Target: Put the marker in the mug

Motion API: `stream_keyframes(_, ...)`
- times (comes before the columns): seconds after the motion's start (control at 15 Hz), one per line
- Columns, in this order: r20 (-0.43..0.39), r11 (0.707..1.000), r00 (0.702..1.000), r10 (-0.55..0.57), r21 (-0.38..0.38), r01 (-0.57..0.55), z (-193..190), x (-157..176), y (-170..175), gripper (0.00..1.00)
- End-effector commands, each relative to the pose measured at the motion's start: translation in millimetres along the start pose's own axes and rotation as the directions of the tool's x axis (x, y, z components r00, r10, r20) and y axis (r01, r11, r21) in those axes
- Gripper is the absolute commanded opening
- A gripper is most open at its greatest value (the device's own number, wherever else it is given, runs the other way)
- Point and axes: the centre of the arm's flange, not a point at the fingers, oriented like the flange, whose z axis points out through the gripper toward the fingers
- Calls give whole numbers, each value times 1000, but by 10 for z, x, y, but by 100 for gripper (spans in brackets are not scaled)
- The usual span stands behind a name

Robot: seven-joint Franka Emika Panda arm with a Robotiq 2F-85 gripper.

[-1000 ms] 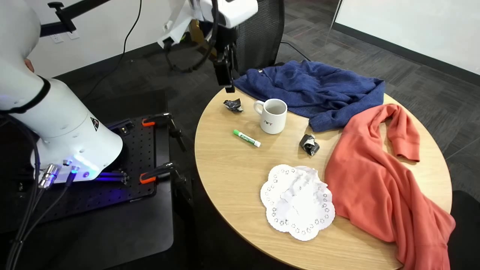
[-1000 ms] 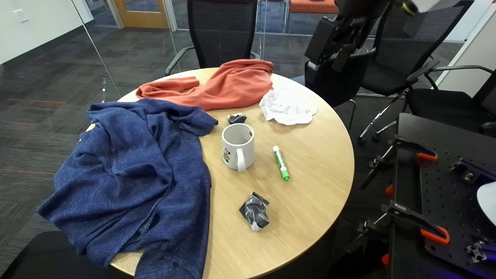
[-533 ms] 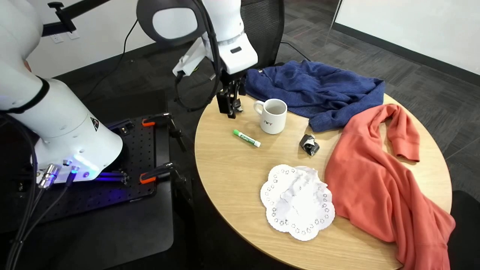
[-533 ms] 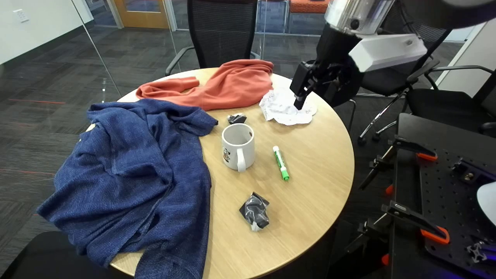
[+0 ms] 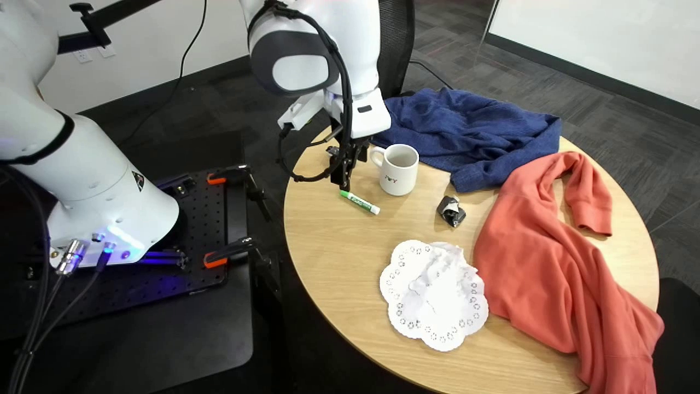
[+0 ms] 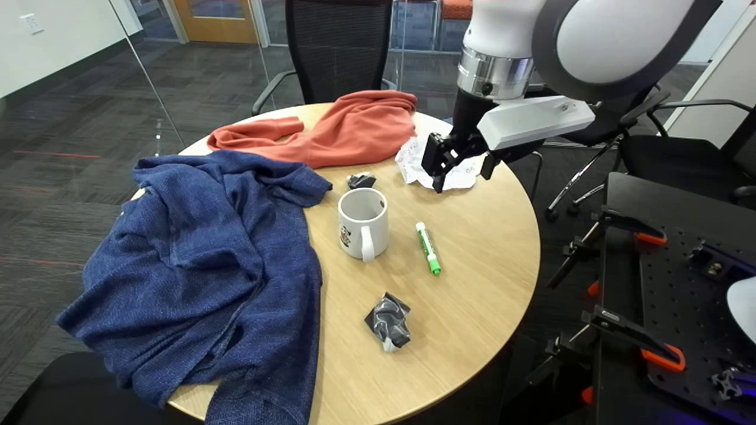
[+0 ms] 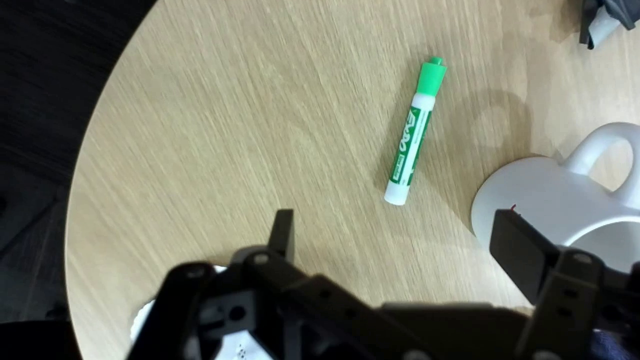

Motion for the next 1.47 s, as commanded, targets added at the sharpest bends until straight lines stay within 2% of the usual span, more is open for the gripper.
stream_keyframes(0.0, 17, 1000, 1000, 21, -15, -21, 247, 142, -210, 100)
stream_keyframes(0.53, 65, 998, 996, 58, 1, -58, 617, 263, -429, 100)
stream_keyframes(1.4, 105, 997, 992, 77, -14, -76, 1097, 395, -316, 100)
